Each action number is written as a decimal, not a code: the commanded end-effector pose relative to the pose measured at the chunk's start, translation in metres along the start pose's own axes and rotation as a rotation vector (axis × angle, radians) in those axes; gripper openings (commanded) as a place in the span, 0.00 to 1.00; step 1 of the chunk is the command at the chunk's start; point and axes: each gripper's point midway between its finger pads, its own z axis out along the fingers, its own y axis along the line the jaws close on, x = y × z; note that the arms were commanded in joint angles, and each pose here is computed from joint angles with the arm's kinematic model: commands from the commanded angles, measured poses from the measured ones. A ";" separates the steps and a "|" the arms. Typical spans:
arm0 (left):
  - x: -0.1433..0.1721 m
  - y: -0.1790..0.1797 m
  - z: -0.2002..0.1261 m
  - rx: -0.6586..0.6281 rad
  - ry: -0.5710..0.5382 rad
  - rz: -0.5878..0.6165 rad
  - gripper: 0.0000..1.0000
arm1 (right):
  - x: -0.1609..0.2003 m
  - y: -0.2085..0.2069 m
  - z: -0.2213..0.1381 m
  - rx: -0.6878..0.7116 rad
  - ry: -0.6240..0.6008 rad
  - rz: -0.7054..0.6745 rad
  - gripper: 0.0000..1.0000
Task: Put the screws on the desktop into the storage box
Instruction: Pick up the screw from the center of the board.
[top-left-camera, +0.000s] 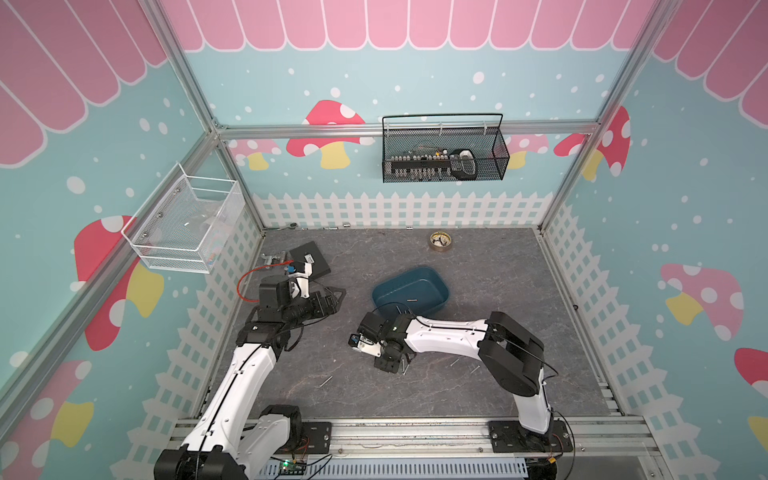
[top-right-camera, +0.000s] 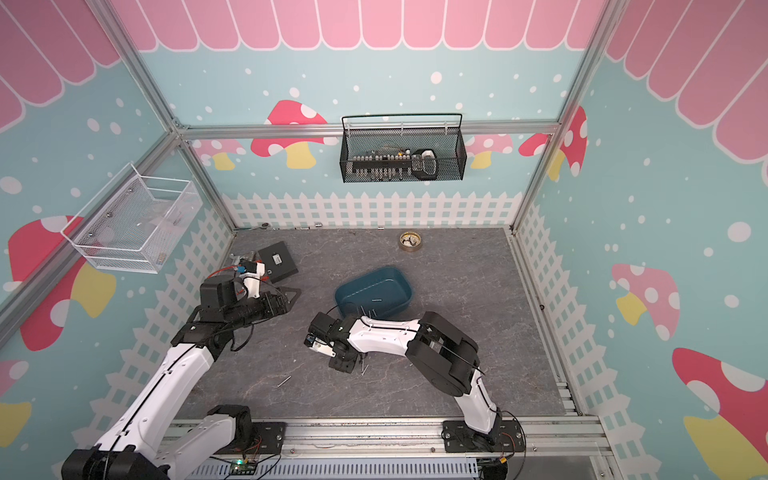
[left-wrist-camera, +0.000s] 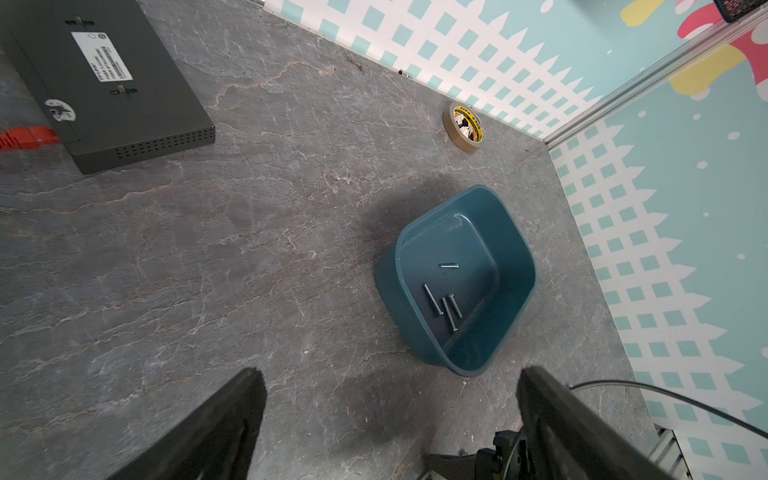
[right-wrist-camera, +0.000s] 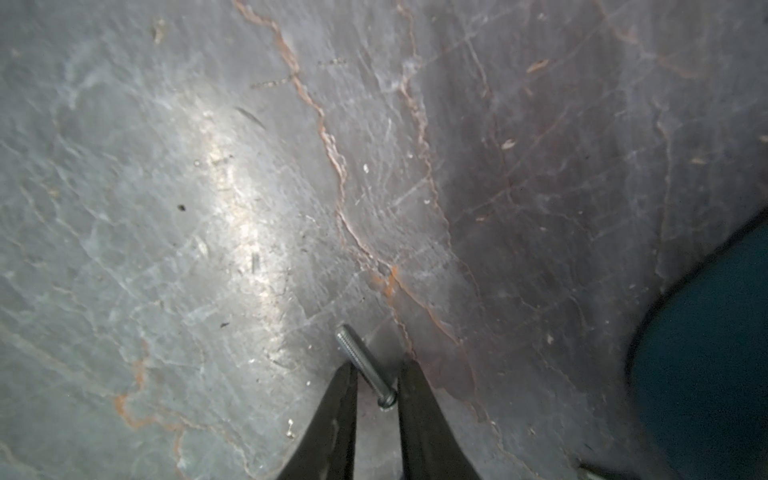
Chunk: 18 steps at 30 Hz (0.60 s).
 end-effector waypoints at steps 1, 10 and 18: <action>-0.003 0.001 0.001 0.003 -0.012 -0.003 0.98 | 0.018 0.008 0.012 -0.043 0.075 -0.004 0.23; -0.003 0.002 0.001 0.003 -0.010 -0.004 0.98 | 0.028 0.009 0.011 -0.041 0.098 0.007 0.27; -0.003 0.001 0.001 0.003 -0.011 -0.003 0.98 | 0.029 0.010 0.009 -0.048 0.105 0.007 0.13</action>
